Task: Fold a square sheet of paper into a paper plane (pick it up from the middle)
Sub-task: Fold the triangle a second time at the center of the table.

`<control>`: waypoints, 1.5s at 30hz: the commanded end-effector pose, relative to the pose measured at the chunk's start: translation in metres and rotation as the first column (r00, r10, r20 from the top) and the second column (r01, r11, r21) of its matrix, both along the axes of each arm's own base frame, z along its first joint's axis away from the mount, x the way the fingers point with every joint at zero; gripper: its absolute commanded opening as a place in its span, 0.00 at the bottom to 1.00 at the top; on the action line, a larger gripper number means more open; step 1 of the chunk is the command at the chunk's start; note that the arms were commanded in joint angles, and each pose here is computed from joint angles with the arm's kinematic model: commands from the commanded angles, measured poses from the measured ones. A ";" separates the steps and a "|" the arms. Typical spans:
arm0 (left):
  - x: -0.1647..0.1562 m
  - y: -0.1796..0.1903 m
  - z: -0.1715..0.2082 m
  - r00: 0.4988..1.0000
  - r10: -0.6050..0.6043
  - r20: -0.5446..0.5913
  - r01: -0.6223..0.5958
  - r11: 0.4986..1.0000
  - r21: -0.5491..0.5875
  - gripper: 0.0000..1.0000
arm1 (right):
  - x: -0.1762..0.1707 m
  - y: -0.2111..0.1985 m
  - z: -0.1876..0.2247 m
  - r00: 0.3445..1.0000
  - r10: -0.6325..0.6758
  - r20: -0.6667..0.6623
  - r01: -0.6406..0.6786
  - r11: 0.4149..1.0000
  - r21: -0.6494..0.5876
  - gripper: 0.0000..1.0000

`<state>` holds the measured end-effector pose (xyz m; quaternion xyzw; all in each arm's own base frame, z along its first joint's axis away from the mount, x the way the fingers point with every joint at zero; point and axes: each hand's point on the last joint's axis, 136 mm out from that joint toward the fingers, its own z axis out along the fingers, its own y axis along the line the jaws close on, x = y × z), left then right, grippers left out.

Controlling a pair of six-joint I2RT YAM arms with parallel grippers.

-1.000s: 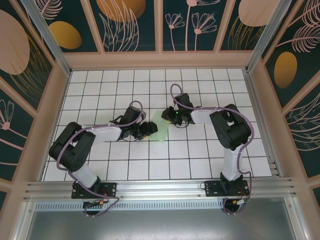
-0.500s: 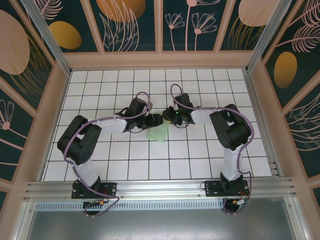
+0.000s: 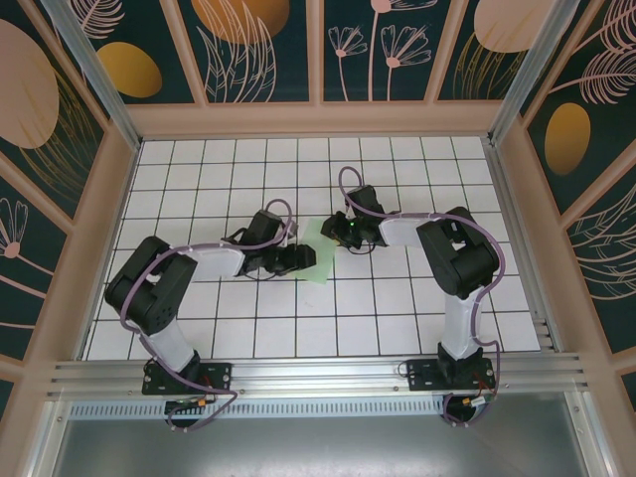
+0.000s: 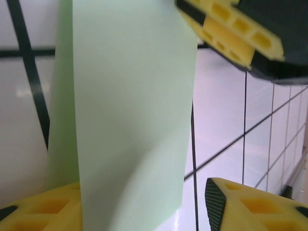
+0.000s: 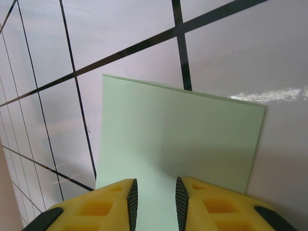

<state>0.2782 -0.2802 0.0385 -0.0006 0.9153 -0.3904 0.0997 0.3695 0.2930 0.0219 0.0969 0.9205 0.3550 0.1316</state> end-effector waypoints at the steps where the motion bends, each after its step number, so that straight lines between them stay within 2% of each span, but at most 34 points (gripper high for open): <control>1: -0.002 -0.008 0.027 0.999 -0.017 0.038 0.020 0.995 -0.100 0.56 | -0.041 -0.045 -0.078 0.978 -0.061 -0.199 0.018 0.977 -0.211 0.31; 6: -0.002 -0.018 0.047 0.996 -0.044 0.075 0.058 0.981 -0.183 0.56 | -0.042 -0.045 -0.080 0.978 -0.062 -0.200 0.018 0.977 -0.214 0.31; 14: 0.019 -0.034 0.057 0.991 -0.050 0.128 0.078 0.971 -0.226 0.58 | -0.041 -0.040 -0.071 0.981 -0.032 -0.193 -0.002 0.985 -0.174 0.31; 24: 0.030 -0.039 0.034 0.991 -0.054 0.124 0.078 0.977 -0.199 0.64 | -0.028 -0.017 -0.011 0.990 0.101 -0.096 -0.096 0.994 0.052 0.33; 27: 0.030 -0.035 0.032 0.989 -0.062 0.137 0.084 0.983 -0.166 0.66 | -0.032 -0.013 0.022 0.984 0.175 -0.029 -0.168 0.970 0.175 0.34; 31: 0.029 -0.031 0.024 0.988 -0.061 0.139 0.080 0.988 -0.134 0.64 | -0.043 -0.019 0.051 0.974 0.224 0.046 -0.228 0.943 0.243 0.36; 39: 0.033 -0.034 0.017 0.992 -0.053 0.114 0.069 0.988 -0.139 0.55 | -0.063 -0.034 0.054 0.972 0.223 0.081 -0.234 0.954 0.186 0.36; 43: 0.034 -0.035 0.016 0.993 -0.049 0.111 0.064 0.989 -0.136 0.52 | -0.069 -0.029 0.050 0.964 0.250 0.089 -0.262 0.950 0.170 0.36; 45: 0.035 -0.034 0.015 0.993 -0.044 0.109 0.058 0.990 -0.130 0.47 | -0.071 -0.024 0.048 0.959 0.268 0.090 -0.280 0.947 0.158 0.36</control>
